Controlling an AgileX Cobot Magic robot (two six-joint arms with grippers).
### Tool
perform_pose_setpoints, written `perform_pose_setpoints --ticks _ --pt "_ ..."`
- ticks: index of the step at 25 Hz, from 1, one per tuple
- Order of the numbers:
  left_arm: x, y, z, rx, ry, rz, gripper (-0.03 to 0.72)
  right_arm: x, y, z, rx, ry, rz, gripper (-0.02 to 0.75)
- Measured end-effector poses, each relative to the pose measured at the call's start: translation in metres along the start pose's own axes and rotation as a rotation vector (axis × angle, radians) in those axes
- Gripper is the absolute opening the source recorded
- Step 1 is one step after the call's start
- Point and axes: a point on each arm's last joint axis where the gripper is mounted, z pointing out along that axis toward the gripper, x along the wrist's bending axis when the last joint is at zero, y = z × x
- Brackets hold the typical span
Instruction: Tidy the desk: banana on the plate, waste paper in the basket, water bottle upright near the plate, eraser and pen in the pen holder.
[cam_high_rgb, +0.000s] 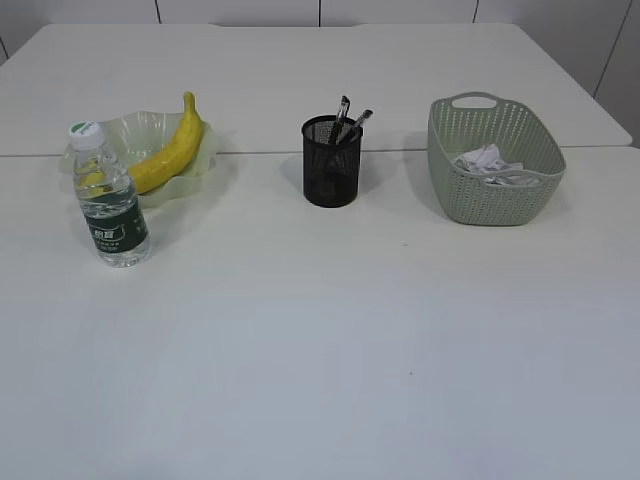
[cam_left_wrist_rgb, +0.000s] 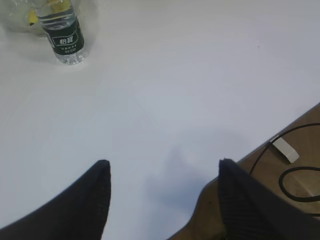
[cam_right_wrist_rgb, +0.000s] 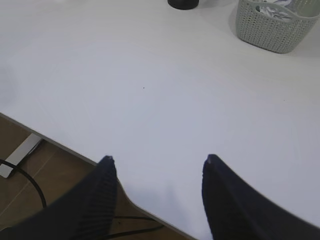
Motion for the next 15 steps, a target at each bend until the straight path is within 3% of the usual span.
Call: perform_pose_setpoints --ticks 7,12,15 --pt "0.0002 0.0001 0.0026 -0.012 0.0 -0.002 0.492 0.0 0.0002 0.0 -0.002 0.0 0.002 0.418" --pt "0.0001 0.0004 0.0026 -0.015 -0.002 -0.003 0.535 0.0 0.0002 0.0 -0.002 0.0 0.002 0.529" --pt "0.0001 0.0006 0.0026 -0.017 -0.002 -0.003 0.54 0.0 0.0002 0.0 -0.002 0.0 0.003 0.548"
